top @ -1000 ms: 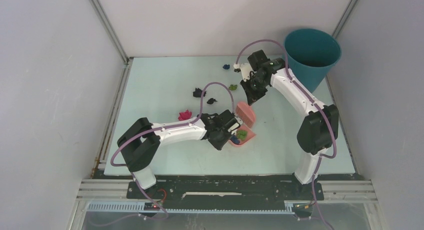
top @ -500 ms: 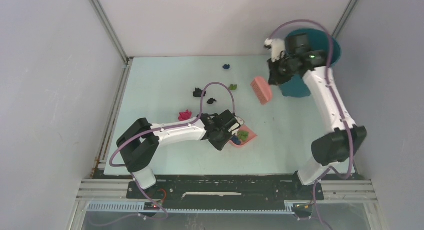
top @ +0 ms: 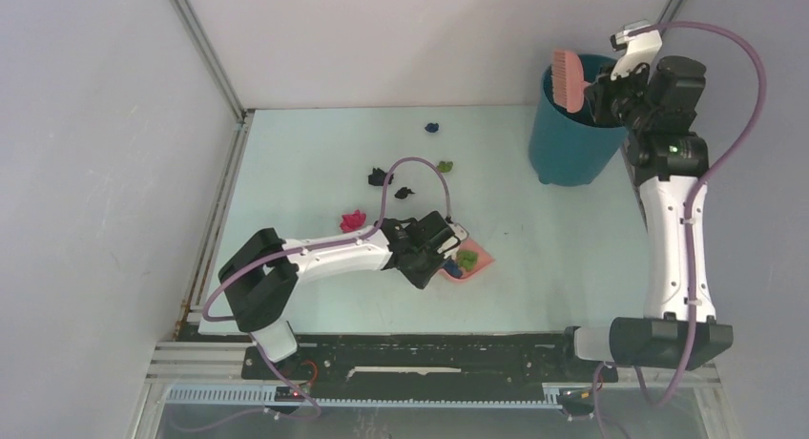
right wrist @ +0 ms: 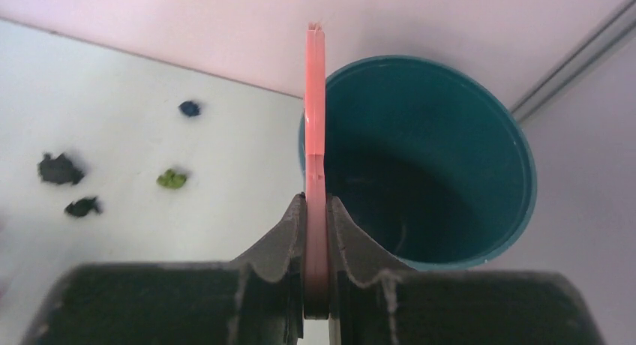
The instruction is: Sweep away the paper scraps from the table
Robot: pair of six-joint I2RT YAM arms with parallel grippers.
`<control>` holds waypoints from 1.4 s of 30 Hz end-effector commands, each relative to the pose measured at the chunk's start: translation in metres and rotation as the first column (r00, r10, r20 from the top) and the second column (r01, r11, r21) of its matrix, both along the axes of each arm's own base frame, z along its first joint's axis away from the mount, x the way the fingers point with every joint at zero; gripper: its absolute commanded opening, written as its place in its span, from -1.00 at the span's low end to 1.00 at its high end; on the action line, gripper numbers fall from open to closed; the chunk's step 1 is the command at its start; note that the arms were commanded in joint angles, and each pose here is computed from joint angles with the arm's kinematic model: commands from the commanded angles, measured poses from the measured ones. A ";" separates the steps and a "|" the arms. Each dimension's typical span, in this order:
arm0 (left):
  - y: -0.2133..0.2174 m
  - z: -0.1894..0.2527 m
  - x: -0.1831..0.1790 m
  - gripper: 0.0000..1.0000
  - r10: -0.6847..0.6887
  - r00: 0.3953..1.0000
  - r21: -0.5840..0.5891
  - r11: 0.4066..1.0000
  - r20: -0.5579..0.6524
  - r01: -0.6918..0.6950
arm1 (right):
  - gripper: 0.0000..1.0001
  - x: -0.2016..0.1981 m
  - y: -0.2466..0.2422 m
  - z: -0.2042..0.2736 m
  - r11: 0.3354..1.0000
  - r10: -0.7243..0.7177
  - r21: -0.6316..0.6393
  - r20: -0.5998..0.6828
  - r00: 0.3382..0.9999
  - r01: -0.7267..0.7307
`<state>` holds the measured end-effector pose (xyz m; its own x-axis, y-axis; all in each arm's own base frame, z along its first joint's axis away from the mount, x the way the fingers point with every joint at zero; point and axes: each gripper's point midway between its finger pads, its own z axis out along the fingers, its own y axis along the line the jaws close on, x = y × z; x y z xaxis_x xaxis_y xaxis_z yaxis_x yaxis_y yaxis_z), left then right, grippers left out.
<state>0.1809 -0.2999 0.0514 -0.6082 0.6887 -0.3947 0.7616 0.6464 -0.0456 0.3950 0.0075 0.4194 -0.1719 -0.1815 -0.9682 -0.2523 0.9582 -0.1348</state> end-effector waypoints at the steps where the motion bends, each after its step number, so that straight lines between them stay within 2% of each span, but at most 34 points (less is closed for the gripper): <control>1: -0.009 0.022 0.000 -1.00 -0.023 0.999 -0.061 0.998 0.037 0.025 | -1.00 0.043 -0.040 0.007 0.980 -0.188 0.094 0.114 0.976 0.178; 3: -0.008 0.022 -0.002 -1.00 -0.030 0.999 -0.055 0.998 0.035 0.032 | -1.00 0.052 -0.048 0.000 0.970 -0.209 0.148 0.104 0.972 0.193; 8: -0.007 0.023 -0.005 -1.00 -0.038 0.998 -0.047 0.998 0.046 0.040 | -1.00 0.073 -0.058 -0.027 0.955 -0.253 0.167 0.038 0.967 0.244; 15: -0.002 0.020 -0.003 -1.00 -0.042 0.997 -0.009 0.999 0.061 0.043 | -1.00 0.072 -0.049 -0.063 0.952 -0.228 0.196 -0.047 0.972 0.233; 21: -0.003 0.019 -0.004 -1.00 -0.049 0.997 -0.007 0.999 0.053 0.050 | -1.00 0.053 -0.036 -0.083 0.956 -0.193 0.202 -0.106 0.976 0.211; 27: -0.003 0.017 -0.005 -1.00 -0.052 0.997 0.002 0.999 0.048 0.052 | -1.00 0.027 -0.019 -0.077 0.962 -0.153 0.209 -0.107 0.982 0.173; 33: -0.002 0.015 -0.006 -1.00 -0.054 0.998 0.007 0.999 0.041 0.054 | -1.00 0.003 0.013 -0.072 0.967 -0.048 0.243 -0.134 0.990 0.080; 42: 0.000 0.019 -0.002 -1.00 -0.044 0.997 0.010 0.999 0.065 0.043 | -1.00 -0.028 0.055 -0.090 0.965 0.085 0.262 -0.243 0.966 -0.019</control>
<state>0.1711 -0.2935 0.0535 -0.5830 0.7231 -0.3704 0.7812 0.6242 -0.0111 0.3889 0.0401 0.3322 -0.3562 0.0336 -0.9338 -0.2370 0.9634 0.1250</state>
